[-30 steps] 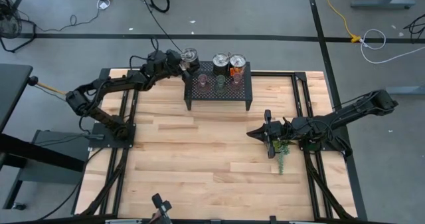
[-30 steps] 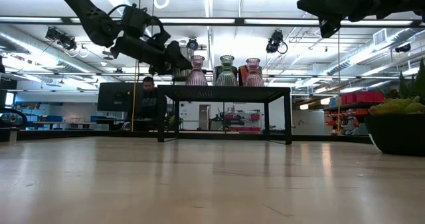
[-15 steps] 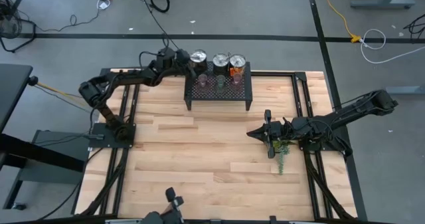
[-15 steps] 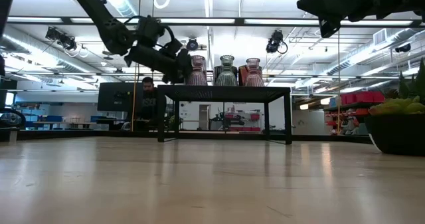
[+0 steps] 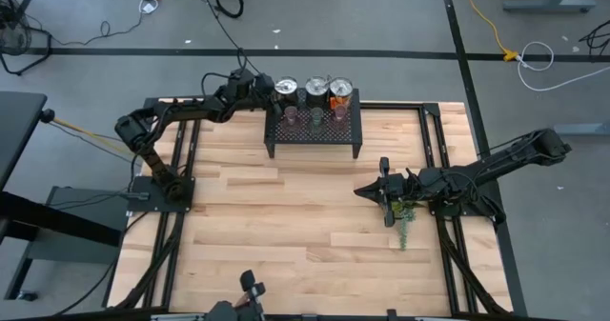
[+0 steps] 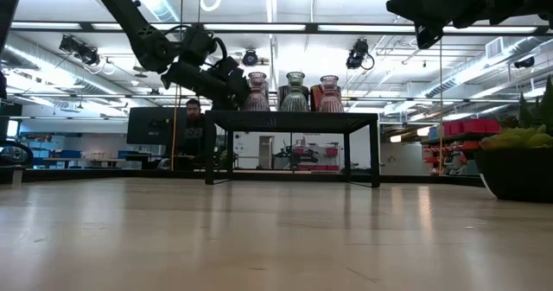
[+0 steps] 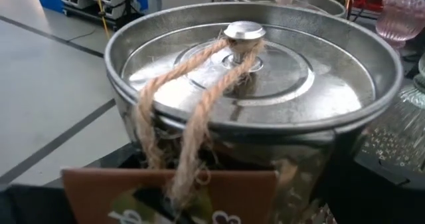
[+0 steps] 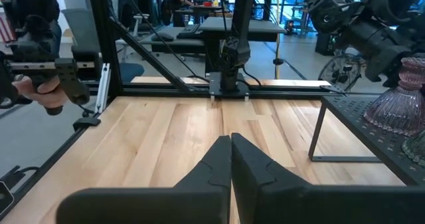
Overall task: Pick & Place candle stick holders
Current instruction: Put the brown scented candle on the shelf
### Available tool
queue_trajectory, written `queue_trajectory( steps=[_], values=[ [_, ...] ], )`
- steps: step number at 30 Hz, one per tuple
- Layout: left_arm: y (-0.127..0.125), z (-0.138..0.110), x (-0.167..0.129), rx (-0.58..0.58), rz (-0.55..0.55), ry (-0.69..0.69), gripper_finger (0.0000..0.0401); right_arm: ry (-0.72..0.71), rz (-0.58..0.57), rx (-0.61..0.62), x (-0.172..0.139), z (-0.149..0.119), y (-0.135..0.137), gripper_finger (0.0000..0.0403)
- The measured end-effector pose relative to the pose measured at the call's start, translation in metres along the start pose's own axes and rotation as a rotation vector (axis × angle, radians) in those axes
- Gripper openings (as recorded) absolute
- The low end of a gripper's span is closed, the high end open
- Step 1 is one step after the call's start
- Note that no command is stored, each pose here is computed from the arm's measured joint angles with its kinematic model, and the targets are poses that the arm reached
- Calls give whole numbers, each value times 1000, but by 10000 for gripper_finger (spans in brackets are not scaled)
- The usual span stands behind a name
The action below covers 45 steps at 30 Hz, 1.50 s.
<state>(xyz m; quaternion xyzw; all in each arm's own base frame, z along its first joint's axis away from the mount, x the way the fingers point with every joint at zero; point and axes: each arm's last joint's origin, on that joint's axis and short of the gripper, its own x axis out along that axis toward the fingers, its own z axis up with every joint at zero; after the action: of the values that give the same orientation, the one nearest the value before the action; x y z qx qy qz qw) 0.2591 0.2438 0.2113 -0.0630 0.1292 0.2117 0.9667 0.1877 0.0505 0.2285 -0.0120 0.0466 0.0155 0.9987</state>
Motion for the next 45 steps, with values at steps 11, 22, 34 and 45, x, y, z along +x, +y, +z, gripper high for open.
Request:
queue_trajectory(
  steps=[11, 22, 34, 45],
  values=[
    [-3, 0, 1, -40, -8, -2, 376, 0, 0, -1, 0, 0, 0, 8],
    [-4, 1, 1, -43, 0, -3, 376, 1, 0, -5, 0, 0, 0, 8],
    [-4, 1, 1, -44, 26, -4, 375, 1, 0, -5, 0, 0, 0, 8],
    [-5, 1, 2, -80, 20, -3, 387, 1, 0, -5, 0, 0, 0, 8]
  ],
)
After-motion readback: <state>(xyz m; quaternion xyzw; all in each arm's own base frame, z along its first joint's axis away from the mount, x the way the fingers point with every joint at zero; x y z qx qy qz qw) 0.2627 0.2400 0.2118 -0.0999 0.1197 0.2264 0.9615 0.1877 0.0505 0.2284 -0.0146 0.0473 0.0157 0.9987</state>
